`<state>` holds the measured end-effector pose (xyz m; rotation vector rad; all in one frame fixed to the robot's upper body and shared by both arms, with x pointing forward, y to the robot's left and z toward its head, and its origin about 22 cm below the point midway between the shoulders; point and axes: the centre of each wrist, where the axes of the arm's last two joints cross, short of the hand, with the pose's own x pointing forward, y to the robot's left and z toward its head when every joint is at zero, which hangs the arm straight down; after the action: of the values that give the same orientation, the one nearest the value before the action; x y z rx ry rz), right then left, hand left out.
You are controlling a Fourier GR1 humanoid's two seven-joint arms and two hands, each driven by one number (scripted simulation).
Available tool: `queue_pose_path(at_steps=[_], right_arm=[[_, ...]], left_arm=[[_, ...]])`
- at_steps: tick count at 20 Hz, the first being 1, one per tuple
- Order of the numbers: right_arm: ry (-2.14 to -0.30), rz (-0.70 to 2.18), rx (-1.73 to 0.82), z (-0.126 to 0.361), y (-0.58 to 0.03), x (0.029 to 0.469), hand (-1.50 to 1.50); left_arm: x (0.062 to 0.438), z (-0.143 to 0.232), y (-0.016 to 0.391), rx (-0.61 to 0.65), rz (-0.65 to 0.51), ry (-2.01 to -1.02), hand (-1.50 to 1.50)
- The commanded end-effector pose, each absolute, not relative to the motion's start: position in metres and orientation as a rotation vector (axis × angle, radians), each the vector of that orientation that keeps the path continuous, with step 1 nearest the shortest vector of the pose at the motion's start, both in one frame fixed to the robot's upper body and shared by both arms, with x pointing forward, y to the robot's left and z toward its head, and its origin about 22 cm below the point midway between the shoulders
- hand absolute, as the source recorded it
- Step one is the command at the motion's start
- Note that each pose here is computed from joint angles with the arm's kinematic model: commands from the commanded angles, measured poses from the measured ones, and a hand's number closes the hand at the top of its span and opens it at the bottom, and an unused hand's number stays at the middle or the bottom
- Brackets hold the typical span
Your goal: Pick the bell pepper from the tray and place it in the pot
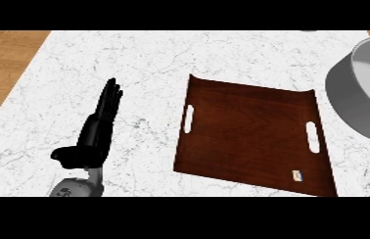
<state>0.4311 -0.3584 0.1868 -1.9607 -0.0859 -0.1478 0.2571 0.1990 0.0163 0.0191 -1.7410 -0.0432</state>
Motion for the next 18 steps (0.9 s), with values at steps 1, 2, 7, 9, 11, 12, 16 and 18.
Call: queue_pose_path(at_steps=[1,2,7,9,11,12,16,18], right_arm=[[0.088,-0.383,-1.914,0.162,-0.356,0.428,1.5],[0.093,-0.39,-1.915,0.17,-0.359,0.43,1.5],[0.057,-0.412,-1.831,0.151,-0.345,0.43,1.5],[0.068,-0.411,-1.786,0.124,-0.356,0.42,1.5],[0.037,-0.426,-1.741,0.116,-0.355,0.416,1.5],[0.054,-0.417,-1.712,0.105,-0.36,0.411,1.5],[0.118,-0.455,-1.643,0.085,-0.386,0.392,1.5],[0.11,-0.534,-1.557,0.094,-0.381,0.396,1.5]], left_arm=[[0.25,0.016,0.213,0.054,-0.008,-1.719,0.0],[0.253,0.012,0.199,0.041,-0.021,-1.715,0.0],[0.251,0.009,0.213,0.065,0.0,-1.718,0.0],[0.249,0.008,0.215,0.058,0.007,-1.726,0.0],[0.25,0.004,0.224,0.089,0.023,-1.714,0.0],[0.241,-0.002,0.213,0.085,0.011,-1.719,0.0],[0.245,0.018,0.217,0.092,0.024,-1.725,0.0],[0.243,0.003,0.218,0.097,0.03,-1.71,0.0]])
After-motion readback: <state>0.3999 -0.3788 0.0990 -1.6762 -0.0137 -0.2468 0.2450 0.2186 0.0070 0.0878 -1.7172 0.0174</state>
